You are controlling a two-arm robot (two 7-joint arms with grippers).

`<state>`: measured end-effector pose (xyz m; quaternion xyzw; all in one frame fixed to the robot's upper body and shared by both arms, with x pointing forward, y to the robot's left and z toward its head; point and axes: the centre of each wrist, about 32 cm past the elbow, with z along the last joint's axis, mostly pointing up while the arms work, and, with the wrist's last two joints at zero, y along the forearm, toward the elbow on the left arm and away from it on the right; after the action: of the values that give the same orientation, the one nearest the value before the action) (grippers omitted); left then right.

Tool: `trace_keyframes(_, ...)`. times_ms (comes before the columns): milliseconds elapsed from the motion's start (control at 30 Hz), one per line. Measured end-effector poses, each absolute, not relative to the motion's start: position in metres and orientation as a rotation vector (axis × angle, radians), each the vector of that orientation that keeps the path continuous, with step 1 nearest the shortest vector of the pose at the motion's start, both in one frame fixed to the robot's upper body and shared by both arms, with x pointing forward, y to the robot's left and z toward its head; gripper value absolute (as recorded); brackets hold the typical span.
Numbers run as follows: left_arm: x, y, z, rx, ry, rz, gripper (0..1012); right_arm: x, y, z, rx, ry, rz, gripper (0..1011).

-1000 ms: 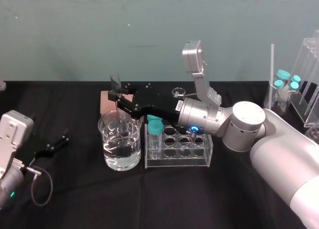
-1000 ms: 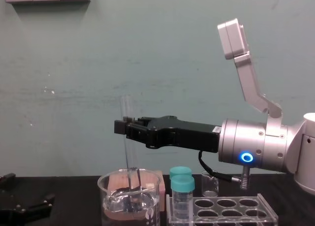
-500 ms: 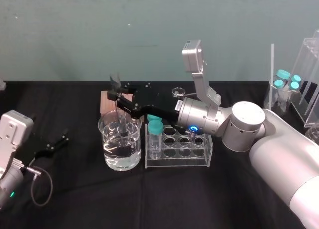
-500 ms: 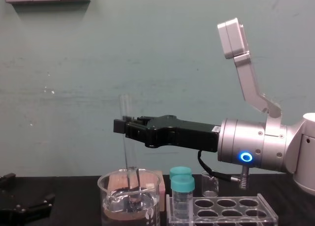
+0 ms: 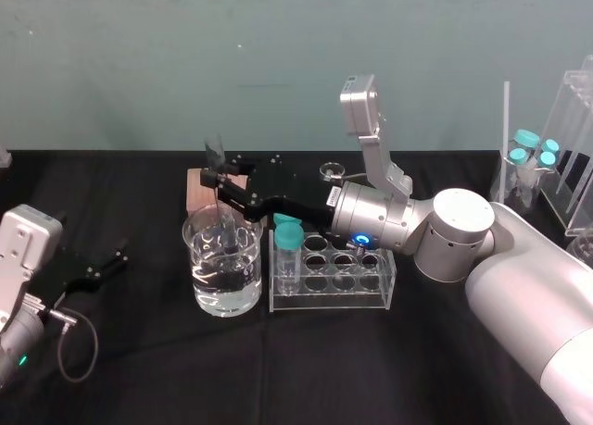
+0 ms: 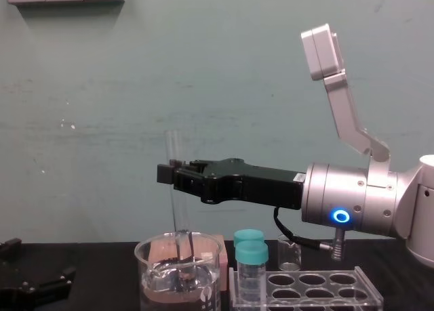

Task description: Hold the test tube with one hand and immerse one end into the beaker, then return it to the test tube rack.

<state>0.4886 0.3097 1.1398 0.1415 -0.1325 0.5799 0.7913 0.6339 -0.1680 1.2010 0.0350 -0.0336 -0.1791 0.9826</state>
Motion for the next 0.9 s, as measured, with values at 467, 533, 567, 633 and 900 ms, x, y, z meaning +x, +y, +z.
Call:
trace_keyframes(467,0.4886,0.3097,1.1398,0.304,-0.285,1.248,1000,0.633,-0.1683,1.2006,0.068,-0.065,-0.357,226)
trace_keyframes(533,0.4886,0.3097,1.1398,0.304,-0.285,1.248,1000,0.6327,-0.1685,1.2,0.068,-0.063,-0.357,226)
trace_keyframes(567,0.4886,0.3097,1.1398,0.304,-0.285,1.248,1000,0.6327,-0.1684,1.2002,0.068,-0.064,-0.357,226)
trace_keyframes(633,0.4886,0.3097,1.1398,0.304,-0.285,1.248,1000,0.6325,-0.1682,1.2005,0.069,-0.064,-0.357,226)
trace_keyframes(900,0.4886,0.3097,1.1398,0.304,-0.285,1.248,1000,0.6318,-0.1682,1.2006,0.071,-0.064,-0.357,226)
